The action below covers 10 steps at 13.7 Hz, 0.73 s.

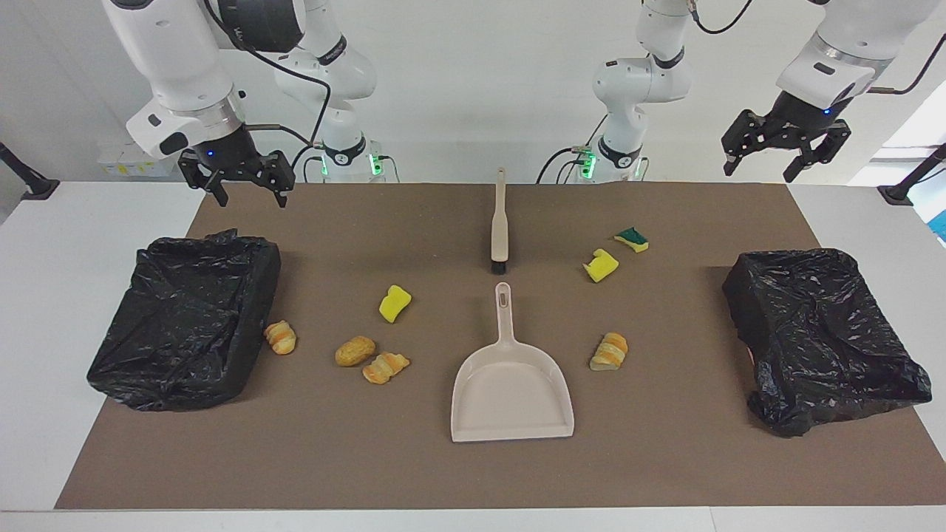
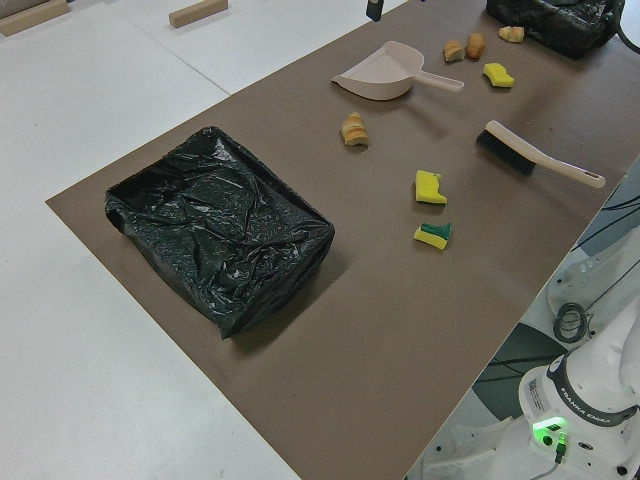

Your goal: Sweep and dump trash in bin

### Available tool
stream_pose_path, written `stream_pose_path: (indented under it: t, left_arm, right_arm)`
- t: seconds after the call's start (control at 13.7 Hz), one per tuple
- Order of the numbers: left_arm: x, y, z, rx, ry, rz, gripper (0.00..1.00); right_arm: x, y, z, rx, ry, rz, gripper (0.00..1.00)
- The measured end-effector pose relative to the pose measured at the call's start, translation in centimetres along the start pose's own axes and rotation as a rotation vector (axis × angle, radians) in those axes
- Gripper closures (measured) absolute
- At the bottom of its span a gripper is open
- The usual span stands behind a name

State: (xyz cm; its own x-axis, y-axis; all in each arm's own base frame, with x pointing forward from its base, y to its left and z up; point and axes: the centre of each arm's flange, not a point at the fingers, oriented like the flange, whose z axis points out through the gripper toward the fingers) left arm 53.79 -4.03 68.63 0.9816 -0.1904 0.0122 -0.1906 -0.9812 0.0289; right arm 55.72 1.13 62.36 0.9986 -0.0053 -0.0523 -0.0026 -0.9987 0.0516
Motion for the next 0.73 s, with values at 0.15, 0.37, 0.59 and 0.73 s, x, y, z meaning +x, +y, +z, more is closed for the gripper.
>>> stream_pose_path:
  t: [0.15, 0.37, 0.59, 0.73]
  left_arm:
    - [-0.04, 0.01, 0.06, 0.0, -0.002, 0.0, 0.0]
    - [-0.11, 0.06, 0.06, 0.0, -0.002, 0.001, 0.0]
    - [-0.18, 0.11, 0.04, 0.0, -0.002, 0.001, 0.0]
    - [-0.19, 0.12, 0.05, 0.0, -0.002, 0.002, 0.0]
  right_arm:
    - [-0.33, 0.2, -0.24, -0.001, -0.007, 0.008, 0.0]
    - [-0.49, 0.28, -0.44, -0.001, -0.005, 0.011, 0.0]
    - [-0.52, 0.12, -0.41, 0.0, -0.007, 0.008, 0.0]
    - [-0.52, -0.07, -0.42, 0.0, -0.007, 0.005, 0.0]
